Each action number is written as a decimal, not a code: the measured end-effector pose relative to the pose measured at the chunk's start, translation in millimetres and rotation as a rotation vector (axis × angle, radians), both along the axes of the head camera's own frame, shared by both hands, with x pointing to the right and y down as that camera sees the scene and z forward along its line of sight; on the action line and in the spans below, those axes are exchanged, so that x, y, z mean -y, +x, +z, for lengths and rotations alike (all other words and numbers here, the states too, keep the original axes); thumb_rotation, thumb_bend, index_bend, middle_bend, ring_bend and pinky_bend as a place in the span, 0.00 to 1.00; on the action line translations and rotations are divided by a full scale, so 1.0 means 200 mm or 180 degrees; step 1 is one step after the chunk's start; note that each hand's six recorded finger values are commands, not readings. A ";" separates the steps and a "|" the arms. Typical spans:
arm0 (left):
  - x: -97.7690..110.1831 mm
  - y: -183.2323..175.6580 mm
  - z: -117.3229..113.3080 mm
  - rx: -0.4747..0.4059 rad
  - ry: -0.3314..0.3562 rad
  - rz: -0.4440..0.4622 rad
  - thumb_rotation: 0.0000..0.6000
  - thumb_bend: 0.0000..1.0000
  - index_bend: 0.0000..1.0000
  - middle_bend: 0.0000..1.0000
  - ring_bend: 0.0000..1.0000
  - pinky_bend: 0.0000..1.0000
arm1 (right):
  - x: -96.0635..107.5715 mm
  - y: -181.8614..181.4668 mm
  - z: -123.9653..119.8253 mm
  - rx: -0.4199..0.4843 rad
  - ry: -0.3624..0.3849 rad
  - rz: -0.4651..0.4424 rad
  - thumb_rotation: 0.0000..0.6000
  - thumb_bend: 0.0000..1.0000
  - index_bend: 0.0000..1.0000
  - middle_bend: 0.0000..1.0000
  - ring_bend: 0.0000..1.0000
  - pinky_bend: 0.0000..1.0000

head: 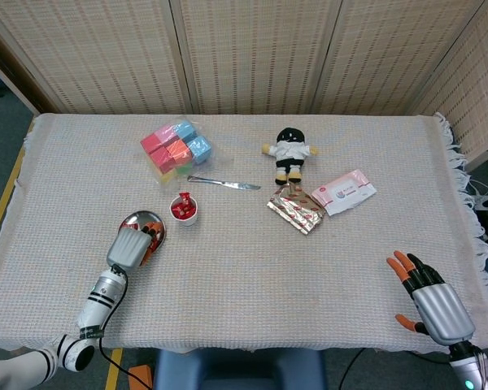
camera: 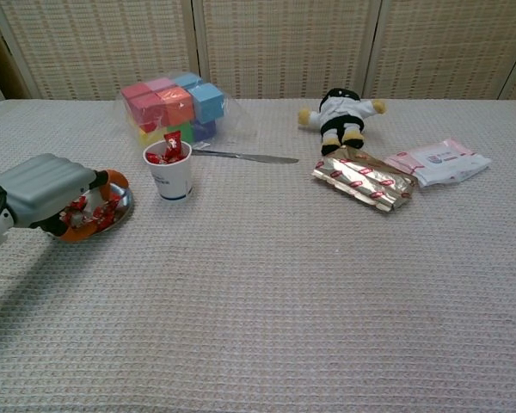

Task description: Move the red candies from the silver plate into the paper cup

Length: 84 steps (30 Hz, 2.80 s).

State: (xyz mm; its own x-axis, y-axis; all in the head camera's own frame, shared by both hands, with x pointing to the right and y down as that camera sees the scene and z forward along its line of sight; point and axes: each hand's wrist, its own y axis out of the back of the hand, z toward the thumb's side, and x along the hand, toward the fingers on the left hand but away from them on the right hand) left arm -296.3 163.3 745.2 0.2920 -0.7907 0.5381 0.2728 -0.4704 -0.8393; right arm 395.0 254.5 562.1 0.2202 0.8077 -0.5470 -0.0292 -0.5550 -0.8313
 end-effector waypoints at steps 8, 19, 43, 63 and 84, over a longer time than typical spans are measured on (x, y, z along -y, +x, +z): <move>0.02 -0.02 0.05 0.0164 -0.0033 0.0005 1.00 0.37 0.24 0.29 0.78 1.00 | 0.01 0.01 0.01 -0.0020 -0.0002 0.0026 1.00 0.00 0.00 0.00 0.00 0.19; 0.02 -0.01 0.07 0.0234 -0.0009 0.0065 1.00 0.37 0.42 0.44 0.78 1.00 | 0.02 0.01 0.01 -0.0034 -0.0004 0.0040 1.00 0.00 0.00 0.00 0.00 0.20; 0.12 -0.05 0.00 -0.0005 0.0070 -0.0165 1.00 0.46 0.57 0.60 0.79 1.00 | 0.03 0.01 0.03 -0.0077 -0.0009 0.0071 1.00 0.00 0.00 0.00 0.00 0.20; 0.46 0.32 -0.25 -0.0401 0.0506 -0.0066 1.00 0.47 0.54 0.59 0.79 1.00 | 0.05 0.03 0.05 -0.0103 -0.0042 0.0129 1.00 0.00 0.00 0.00 0.00 0.20; 0.42 0.45 -0.19 -0.0405 0.0439 0.0094 1.00 0.42 0.25 0.30 0.79 1.00 | 0.06 0.05 0.02 -0.0083 0.0004 0.0175 1.00 0.00 0.00 0.00 0.00 0.20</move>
